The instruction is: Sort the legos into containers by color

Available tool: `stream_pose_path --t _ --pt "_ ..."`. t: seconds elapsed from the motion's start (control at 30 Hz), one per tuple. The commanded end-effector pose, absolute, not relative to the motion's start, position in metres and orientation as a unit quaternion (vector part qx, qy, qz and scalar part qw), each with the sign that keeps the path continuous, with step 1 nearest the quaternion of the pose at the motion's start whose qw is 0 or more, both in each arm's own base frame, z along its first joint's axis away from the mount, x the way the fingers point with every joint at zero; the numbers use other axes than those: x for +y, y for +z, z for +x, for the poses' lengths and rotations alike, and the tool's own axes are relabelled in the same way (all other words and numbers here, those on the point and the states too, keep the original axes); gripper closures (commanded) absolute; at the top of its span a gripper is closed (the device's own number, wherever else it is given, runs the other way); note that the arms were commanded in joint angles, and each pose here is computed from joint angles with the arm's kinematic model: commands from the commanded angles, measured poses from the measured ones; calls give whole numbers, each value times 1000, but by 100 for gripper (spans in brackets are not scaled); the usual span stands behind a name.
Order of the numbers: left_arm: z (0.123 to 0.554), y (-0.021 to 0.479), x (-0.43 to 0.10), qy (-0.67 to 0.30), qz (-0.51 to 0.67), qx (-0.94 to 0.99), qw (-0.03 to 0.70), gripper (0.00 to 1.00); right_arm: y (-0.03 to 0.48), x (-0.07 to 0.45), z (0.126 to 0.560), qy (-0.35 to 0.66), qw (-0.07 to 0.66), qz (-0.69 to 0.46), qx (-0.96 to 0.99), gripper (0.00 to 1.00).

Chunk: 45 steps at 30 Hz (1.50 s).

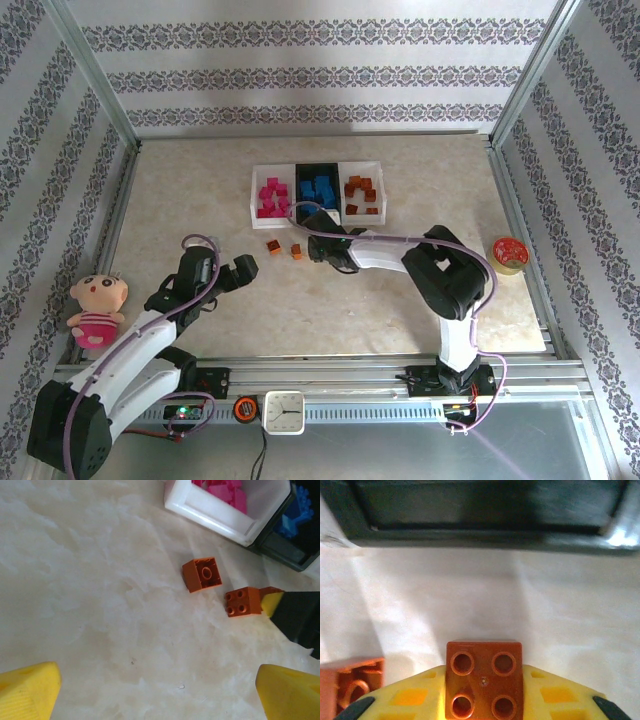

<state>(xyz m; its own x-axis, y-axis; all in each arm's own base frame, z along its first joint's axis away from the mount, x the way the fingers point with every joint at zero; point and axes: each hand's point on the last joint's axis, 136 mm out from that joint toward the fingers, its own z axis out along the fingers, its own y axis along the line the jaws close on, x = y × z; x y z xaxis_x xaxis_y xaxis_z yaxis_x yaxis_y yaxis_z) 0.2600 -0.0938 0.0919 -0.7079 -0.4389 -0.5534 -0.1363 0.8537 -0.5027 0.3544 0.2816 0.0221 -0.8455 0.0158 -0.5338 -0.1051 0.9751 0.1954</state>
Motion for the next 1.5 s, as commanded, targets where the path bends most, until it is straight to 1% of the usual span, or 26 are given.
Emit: stream_pose_path --t 0.0,0.13,0.23,0.4,0.53,0.63,0.73,0.8,0.83,1.0,1.1,1.2,1.23,1.3,1.4,1.47 --pt "268 101 -100 -228 -141 896 355 0 38 266 348 109 288 -40 950 72" --pt "272 101 -104 -229 -133 898 351 0 81 270 345 140 321 -78 934 73" --pt "278 101 -107 -230 -131 899 349 0 109 276 359 152 335 -90 926 73" --pt "289 96 -114 -235 -128 902 340 0 130 286 408 138 363 -81 918 73" --pt "295 91 -119 -231 -123 911 320 0 128 285 451 113 371 -57 920 72" --pt "297 90 -120 -228 -121 914 313 0 124 285 478 108 371 -42 921 69" --pt "296 92 -118 -228 -124 912 317 0 123 290 498 105 370 -40 922 58" --pt "294 94 -118 -231 -125 910 321 0 128 293 503 107 375 -44 920 40" --pt "294 95 -117 -231 -125 909 323 0 132 294 503 111 377 -46 918 36" --pt "289 101 -112 -221 -122 909 331 0 151 289 484 122 390 -51 911 24" --pt "287 103 -107 -209 -123 909 338 0 153 289 460 134 384 -57 912 22" --pt "286 106 -101 -203 -130 905 350 0 143 285 440 137 374 -54 916 22" --pt "285 106 -101 -204 -131 904 353 0 141 283 438 138 371 -50 917 24" --pt "285 107 -99 -203 -135 902 355 0 136 279 440 134 362 -39 922 33" --pt "285 109 -101 -206 -133 902 354 0 132 283 444 143 353 -24 924 38" --pt "285 110 -102 -207 -133 903 351 0 129 288 446 138 353 -13 925 39"
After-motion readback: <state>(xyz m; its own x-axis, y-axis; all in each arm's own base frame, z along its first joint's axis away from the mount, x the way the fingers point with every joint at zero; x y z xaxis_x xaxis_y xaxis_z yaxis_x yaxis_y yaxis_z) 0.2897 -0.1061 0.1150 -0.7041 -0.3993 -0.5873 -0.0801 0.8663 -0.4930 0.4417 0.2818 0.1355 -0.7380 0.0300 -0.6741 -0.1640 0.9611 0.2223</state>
